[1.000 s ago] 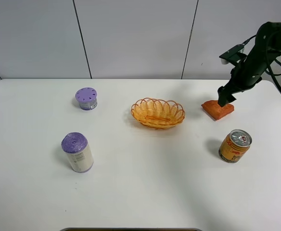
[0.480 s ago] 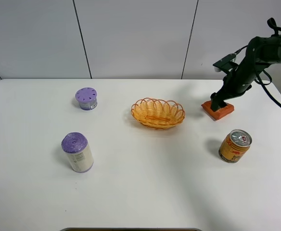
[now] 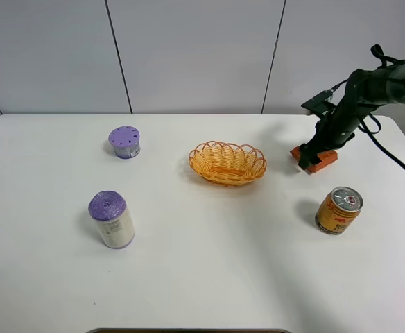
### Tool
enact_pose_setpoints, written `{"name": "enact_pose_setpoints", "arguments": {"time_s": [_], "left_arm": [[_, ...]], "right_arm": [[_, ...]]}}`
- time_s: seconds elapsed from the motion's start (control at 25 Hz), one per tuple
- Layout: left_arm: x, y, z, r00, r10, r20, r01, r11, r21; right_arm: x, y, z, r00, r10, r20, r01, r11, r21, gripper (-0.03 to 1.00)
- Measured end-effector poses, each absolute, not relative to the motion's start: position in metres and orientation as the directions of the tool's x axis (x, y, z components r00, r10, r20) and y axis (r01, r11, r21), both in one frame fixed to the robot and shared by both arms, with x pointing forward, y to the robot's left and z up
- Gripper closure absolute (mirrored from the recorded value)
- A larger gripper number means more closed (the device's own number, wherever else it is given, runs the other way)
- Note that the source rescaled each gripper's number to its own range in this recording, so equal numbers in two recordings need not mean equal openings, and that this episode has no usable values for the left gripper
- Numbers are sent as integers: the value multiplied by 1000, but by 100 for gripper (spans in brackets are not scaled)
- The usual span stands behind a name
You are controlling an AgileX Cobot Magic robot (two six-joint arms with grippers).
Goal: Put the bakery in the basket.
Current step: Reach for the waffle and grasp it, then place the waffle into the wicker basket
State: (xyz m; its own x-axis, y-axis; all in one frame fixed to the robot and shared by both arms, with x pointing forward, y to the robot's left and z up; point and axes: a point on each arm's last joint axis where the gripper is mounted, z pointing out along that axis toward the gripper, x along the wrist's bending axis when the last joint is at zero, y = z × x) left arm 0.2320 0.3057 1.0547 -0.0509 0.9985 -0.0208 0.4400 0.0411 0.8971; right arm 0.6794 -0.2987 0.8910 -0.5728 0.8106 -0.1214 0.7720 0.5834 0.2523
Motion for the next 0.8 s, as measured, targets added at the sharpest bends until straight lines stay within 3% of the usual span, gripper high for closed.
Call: {"name": "enact_pose_setpoints", "arguments": {"time_s": [0.48,0.56,0.6,0.64,0.72,0.8], "left_arm": [[232,306,1055,-51,998,-21,440,41,897],[232,306,1055,-51,998,-21,440,41,897],[232,306,1055,-51,998,-21,440,41,897],[232,306,1055,-51,998,-21,440,41,897],[232,306,1055,-51,998,-21,440,41,897],[232,306,1055,-51,998,-21,440,41,897]], "right_arm": [[680,-299,876,-571,814,-108,779,579,241,12],[680,-298,875,-572,813,-107,779,579,239,16],[680,-298,875,-572,813,-107,779,579,239,25],[680,-298,875,-572,813,-107,779,579,239,43],[681,-299,875,-572,813,-107,779,579,239,95],[680,-299,874,-572,813,-107,780,579,238,97]]}}
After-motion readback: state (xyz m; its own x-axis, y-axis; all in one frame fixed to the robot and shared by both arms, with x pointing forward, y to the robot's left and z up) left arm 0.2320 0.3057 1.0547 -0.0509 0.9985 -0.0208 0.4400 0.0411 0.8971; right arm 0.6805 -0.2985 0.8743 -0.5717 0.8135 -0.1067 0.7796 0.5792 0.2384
